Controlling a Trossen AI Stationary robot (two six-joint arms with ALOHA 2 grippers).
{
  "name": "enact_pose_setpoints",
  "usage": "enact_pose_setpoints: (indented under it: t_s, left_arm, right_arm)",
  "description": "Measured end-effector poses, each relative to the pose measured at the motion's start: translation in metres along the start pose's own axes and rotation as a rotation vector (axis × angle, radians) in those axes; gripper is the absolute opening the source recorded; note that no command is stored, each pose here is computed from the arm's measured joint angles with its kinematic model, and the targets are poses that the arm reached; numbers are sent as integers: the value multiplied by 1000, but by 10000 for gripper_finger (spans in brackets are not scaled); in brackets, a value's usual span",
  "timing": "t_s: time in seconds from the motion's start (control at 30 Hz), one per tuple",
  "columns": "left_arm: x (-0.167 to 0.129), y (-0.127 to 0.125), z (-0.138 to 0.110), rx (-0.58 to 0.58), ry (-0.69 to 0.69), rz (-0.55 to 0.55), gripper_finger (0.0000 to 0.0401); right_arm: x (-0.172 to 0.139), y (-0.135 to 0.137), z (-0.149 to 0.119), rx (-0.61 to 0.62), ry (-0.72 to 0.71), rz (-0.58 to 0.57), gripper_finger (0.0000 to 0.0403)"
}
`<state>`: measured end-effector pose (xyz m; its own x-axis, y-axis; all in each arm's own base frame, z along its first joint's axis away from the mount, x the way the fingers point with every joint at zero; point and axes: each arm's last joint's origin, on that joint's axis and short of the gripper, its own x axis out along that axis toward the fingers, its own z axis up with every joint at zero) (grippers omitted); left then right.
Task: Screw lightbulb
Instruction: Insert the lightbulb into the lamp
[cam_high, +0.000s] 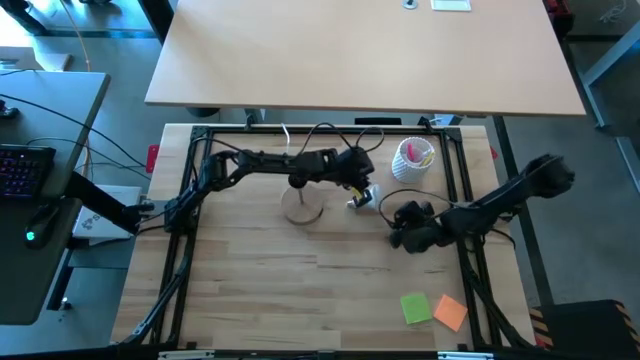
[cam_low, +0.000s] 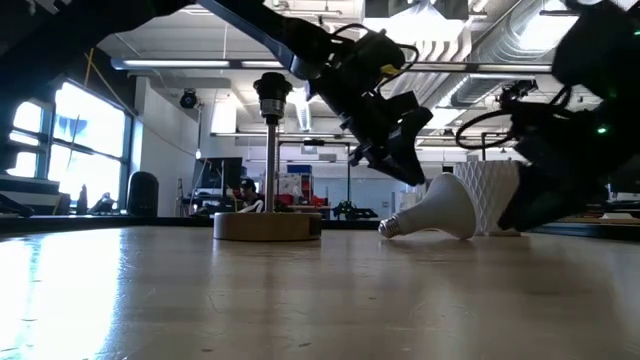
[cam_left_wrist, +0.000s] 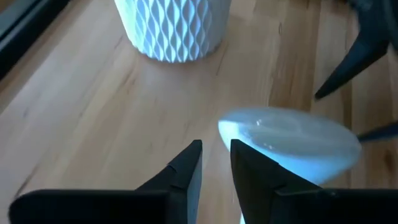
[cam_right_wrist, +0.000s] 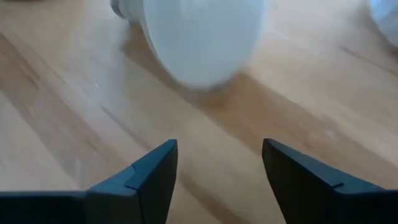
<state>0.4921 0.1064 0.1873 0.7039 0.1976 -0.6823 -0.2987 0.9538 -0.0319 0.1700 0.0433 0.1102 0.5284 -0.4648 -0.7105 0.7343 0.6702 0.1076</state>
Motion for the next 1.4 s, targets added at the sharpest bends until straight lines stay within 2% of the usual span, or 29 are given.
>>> enact_pose_setpoints:
  t_s: [0.1,0.3,0.4,0.47,0.77,0.97,1.2,1.33,1.4]
  left_arm:
    - [3,-1,0,-6,-19,-6,86]
    - [28,-5,-23,4,67,-13,87]
    - [30,-7,-24,36,66,-68,87]
    - [30,-7,-24,49,70,-108,87]
    - [18,-26,-23,127,107,-156,87]
    - [10,-50,-27,219,126,-53,87]
    - [-3,-82,-28,279,96,157,87]
    - [-16,-90,-25,289,77,299,88]
    - [-21,-90,-26,296,100,310,88]
  right_arm:
    - [13,2,10,-10,-8,17,233]
    - [34,-2,16,-16,24,0,228]
    - [39,-1,14,-35,19,-12,227]
    - [40,0,14,-47,5,-10,227]
    - [26,10,19,-76,-60,57,226]
    - [12,14,25,-105,-137,82,226]
    - [-1,20,30,-111,-182,154,226]
    - [-2,20,30,-111,-189,151,226]
    - [-1,20,28,-119,-180,146,226]
